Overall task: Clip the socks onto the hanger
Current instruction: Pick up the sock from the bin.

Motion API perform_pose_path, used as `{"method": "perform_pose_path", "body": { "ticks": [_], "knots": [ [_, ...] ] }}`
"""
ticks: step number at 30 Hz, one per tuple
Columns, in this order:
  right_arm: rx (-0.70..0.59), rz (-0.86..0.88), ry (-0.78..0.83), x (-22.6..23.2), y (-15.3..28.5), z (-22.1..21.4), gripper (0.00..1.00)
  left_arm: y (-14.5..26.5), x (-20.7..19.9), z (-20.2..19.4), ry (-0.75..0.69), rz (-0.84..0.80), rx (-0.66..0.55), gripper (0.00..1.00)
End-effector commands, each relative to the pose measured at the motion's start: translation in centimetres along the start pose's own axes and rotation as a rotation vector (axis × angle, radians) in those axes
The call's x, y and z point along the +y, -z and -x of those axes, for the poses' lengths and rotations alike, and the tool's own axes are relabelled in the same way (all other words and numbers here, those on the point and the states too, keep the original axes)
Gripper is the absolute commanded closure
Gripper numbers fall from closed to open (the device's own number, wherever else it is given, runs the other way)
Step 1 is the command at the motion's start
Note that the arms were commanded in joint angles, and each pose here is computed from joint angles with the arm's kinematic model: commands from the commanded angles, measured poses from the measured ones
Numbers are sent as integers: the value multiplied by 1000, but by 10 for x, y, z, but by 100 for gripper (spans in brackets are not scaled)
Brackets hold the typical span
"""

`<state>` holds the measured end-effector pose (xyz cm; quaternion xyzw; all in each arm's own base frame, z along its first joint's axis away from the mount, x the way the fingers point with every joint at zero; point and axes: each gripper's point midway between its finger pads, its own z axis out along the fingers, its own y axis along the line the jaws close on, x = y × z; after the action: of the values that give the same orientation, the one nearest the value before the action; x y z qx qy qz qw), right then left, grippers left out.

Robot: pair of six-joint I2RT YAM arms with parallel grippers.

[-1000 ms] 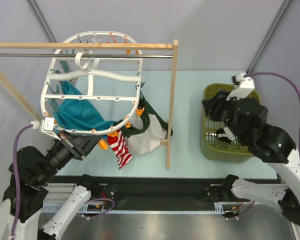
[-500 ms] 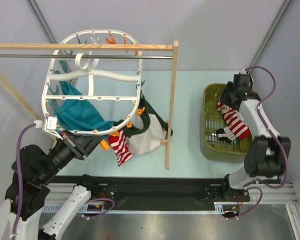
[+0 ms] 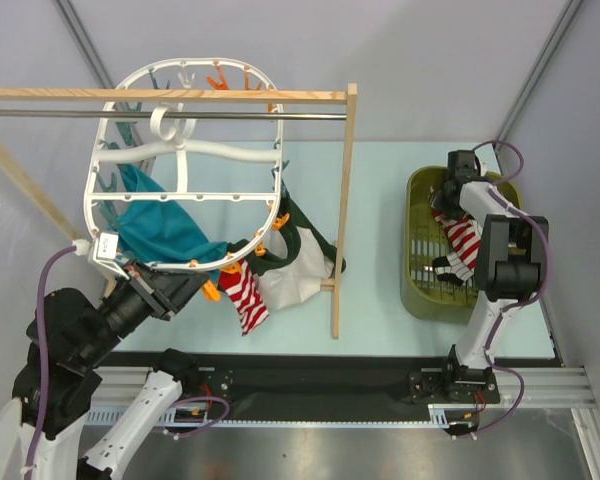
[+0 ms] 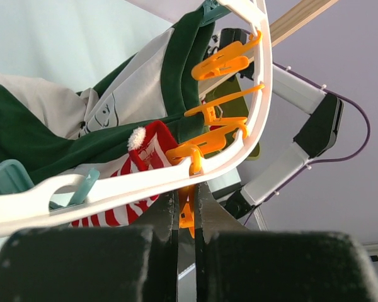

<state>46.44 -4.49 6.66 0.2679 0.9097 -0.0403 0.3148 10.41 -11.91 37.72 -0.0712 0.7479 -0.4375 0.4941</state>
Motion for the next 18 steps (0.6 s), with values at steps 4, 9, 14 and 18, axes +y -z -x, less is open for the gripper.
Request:
{"method": "perform_pose_path", "body": {
  "ticks": [4,9,14,18],
  "knots": [
    [-50,-64,-18,-5,-16,15,62,-3,-3,4,1,-12,-10,100],
    [-107,-95,20,-6,1,25,91,-2,-3,4,6,-8,-12,100],
    [-145,-61,35,-2,30,34,100,-1,-4,6,4,-13,-19,100],
    [-181,-13,69,11,76,34,100,0,-5,6,8,-15,-21,100]
  ]
}}
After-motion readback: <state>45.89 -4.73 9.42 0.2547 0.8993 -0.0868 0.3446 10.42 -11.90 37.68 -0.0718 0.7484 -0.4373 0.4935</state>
